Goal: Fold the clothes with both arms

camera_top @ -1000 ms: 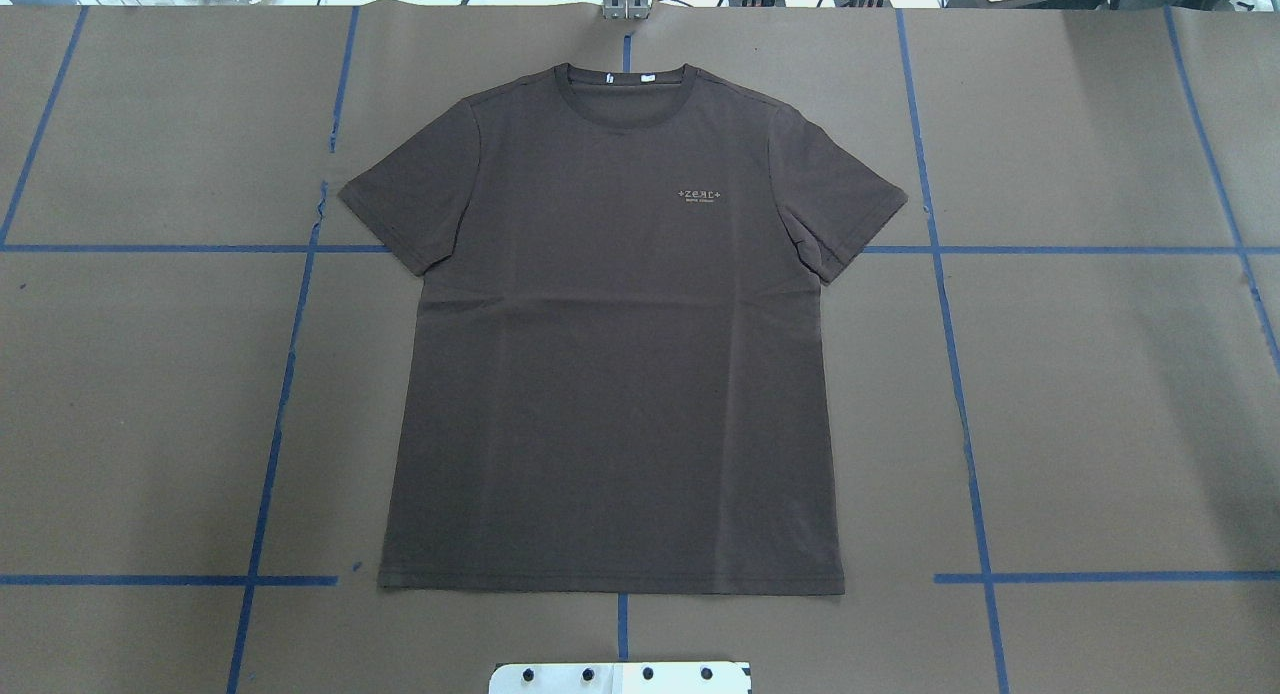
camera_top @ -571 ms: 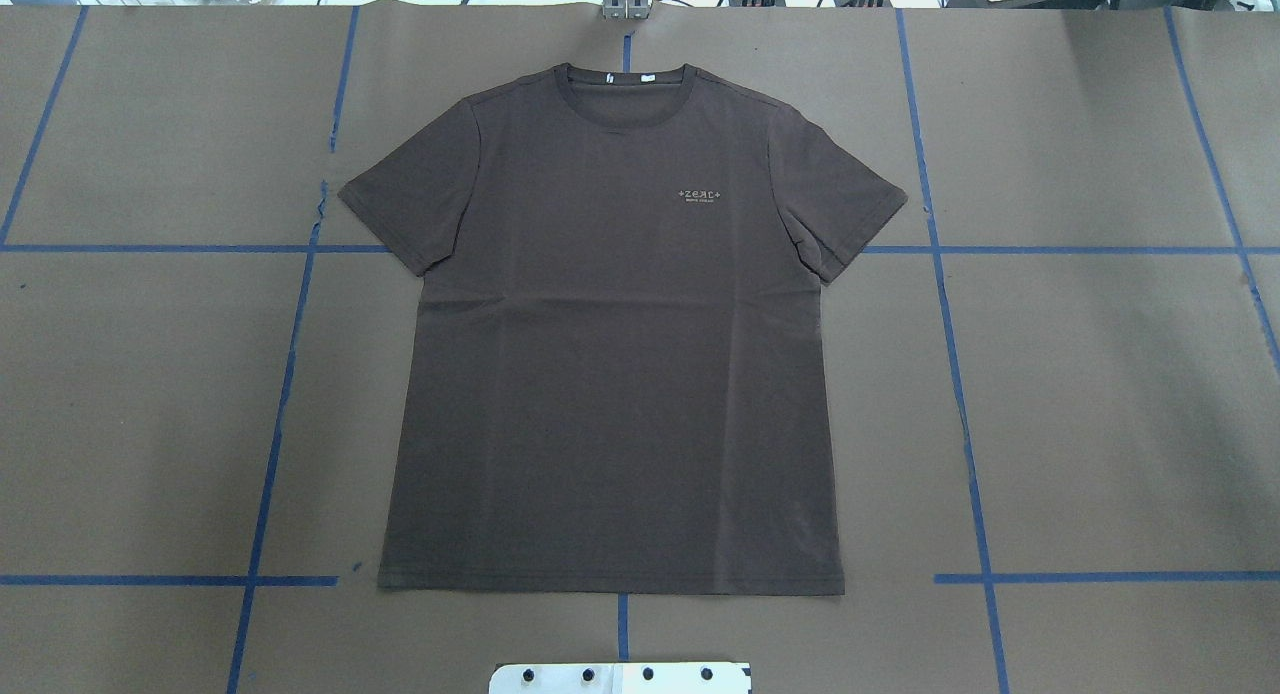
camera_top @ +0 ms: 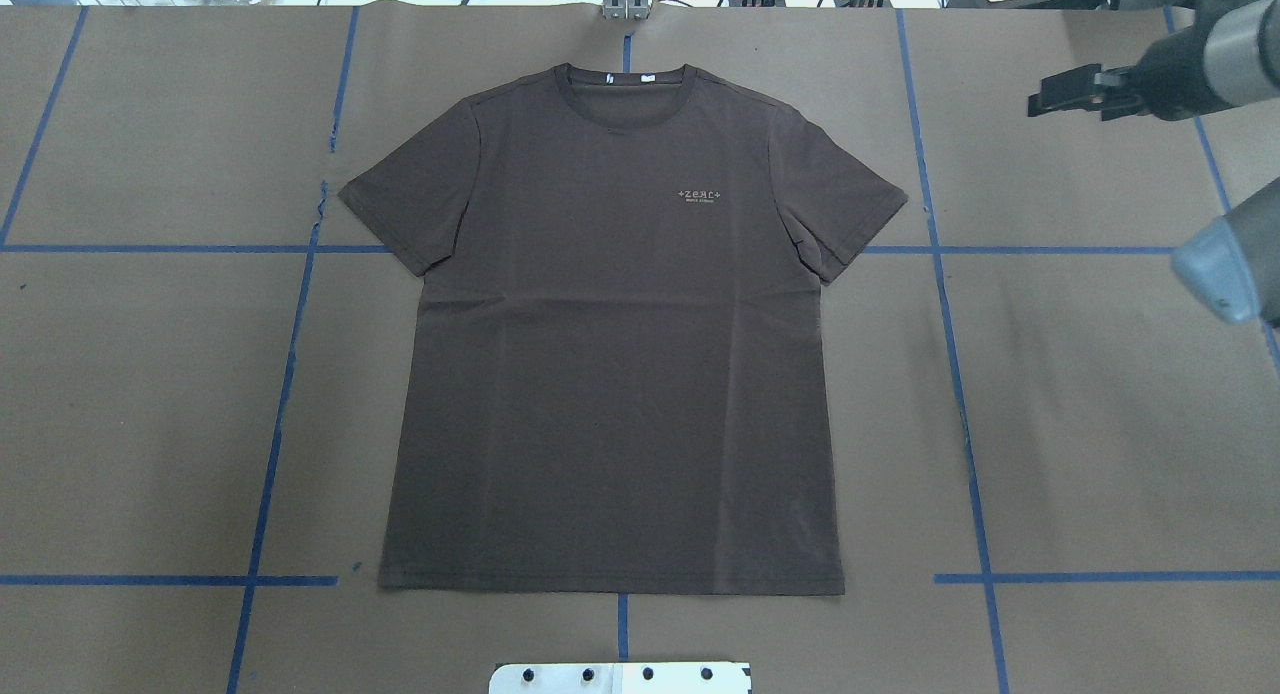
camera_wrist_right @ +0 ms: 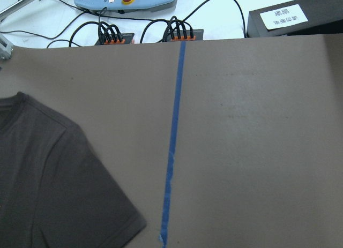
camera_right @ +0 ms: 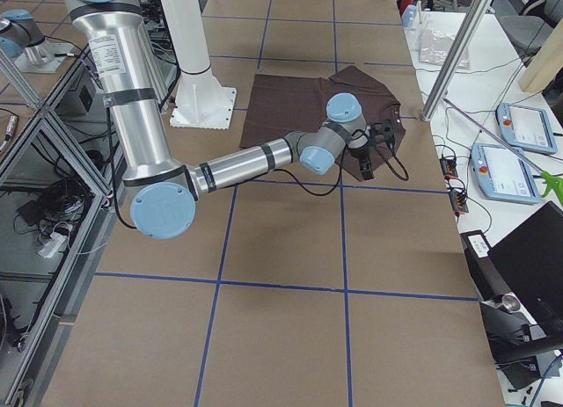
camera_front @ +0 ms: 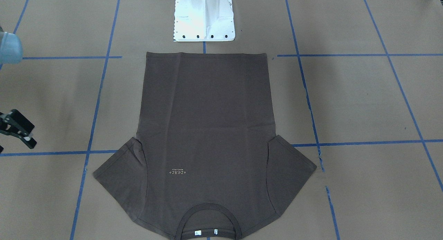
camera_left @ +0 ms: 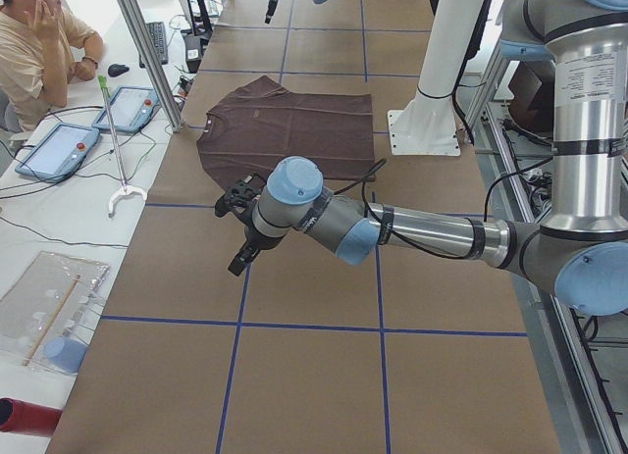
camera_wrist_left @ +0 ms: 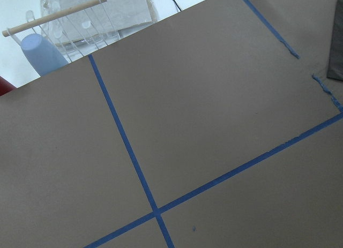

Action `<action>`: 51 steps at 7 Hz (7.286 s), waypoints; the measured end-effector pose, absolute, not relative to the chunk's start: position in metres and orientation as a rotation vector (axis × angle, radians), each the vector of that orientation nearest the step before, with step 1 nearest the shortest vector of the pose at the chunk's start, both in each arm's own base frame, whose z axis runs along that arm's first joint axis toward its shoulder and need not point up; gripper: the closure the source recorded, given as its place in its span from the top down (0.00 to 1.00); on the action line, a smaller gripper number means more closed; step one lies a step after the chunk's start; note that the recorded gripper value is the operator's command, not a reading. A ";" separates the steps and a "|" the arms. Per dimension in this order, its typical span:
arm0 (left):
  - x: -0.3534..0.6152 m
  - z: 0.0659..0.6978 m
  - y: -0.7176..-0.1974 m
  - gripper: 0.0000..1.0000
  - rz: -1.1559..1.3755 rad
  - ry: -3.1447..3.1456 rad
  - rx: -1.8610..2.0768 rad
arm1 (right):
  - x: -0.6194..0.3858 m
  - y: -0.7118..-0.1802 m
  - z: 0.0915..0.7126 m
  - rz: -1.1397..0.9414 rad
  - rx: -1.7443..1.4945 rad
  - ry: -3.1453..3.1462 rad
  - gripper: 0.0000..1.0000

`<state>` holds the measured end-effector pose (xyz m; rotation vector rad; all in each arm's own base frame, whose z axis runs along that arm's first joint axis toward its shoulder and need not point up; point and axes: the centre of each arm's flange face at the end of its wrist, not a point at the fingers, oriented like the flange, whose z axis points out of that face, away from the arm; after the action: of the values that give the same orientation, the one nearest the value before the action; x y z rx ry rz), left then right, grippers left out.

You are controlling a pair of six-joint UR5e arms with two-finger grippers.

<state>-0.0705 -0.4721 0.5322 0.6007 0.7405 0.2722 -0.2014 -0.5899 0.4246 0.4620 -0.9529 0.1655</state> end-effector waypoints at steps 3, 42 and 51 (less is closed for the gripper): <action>-0.071 0.531 -0.473 1.00 0.273 0.740 0.602 | -0.342 -0.578 0.432 0.264 0.502 -0.980 0.72; -0.018 0.450 -0.519 1.00 0.288 0.818 0.742 | -0.237 -0.683 0.295 -0.066 0.350 -0.807 1.00; 0.316 0.445 -0.619 0.55 -0.181 0.878 0.485 | -0.064 -0.647 0.452 -0.169 0.317 -0.814 1.00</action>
<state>0.3164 -0.6191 0.4451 0.4849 0.8777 -0.1809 -0.0638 -0.6468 0.4521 0.3173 -0.8135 -0.1692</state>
